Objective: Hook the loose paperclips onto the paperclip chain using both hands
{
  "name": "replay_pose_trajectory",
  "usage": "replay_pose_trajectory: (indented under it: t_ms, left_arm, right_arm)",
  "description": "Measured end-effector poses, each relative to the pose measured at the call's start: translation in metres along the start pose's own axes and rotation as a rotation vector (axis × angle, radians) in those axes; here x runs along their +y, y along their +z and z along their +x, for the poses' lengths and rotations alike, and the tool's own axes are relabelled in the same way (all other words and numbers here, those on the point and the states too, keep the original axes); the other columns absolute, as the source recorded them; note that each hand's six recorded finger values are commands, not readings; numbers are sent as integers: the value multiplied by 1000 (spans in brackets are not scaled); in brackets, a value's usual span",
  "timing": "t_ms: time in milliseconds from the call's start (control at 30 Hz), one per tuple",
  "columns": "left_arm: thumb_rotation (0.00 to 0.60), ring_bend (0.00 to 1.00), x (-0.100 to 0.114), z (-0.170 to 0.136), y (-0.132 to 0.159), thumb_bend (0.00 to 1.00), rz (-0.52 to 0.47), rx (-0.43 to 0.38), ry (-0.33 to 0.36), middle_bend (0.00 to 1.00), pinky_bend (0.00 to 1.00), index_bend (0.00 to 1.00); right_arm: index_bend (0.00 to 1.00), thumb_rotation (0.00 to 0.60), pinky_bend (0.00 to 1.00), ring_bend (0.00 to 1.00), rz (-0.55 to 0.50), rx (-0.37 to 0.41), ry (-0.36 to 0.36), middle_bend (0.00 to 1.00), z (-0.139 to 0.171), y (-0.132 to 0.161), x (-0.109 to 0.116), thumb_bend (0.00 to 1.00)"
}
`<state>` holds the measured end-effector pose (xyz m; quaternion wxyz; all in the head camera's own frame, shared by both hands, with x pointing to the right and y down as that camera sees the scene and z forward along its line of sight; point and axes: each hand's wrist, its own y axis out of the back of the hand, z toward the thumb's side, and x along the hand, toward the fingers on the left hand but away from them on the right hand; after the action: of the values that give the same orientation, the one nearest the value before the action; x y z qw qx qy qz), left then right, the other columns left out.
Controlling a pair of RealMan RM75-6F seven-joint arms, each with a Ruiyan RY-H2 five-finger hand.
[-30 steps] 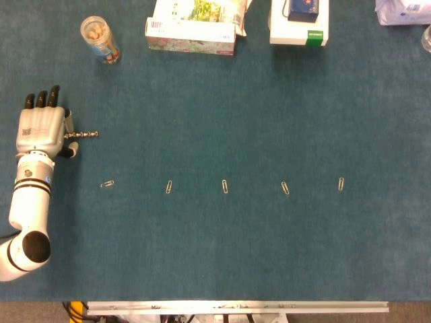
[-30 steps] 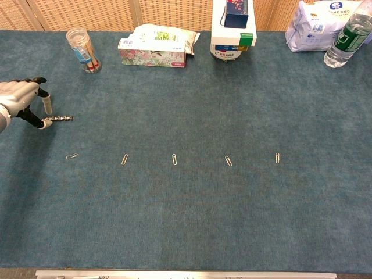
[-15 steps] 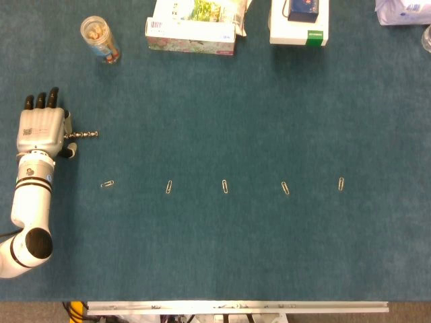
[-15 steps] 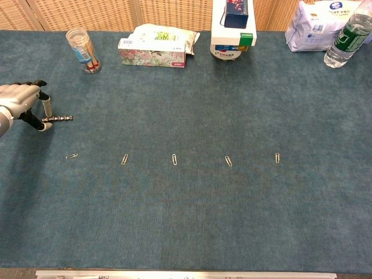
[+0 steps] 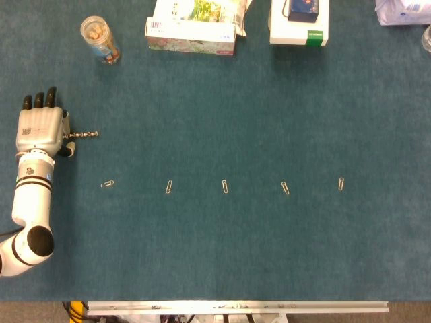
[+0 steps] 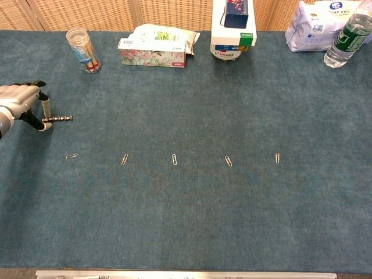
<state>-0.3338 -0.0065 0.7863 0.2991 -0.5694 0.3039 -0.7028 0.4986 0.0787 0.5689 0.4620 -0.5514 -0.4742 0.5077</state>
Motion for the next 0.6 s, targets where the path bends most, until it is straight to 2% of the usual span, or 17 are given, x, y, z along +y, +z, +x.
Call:
replay_pose_trajectory:
  t_ms: [600]
  left_arm:
    - [600, 0, -1, 4, 6, 330, 2, -4, 8, 0, 4, 507]
  right_arm:
    - [429, 600, 438, 370, 0, -1, 6, 421, 0, 0, -1, 614]
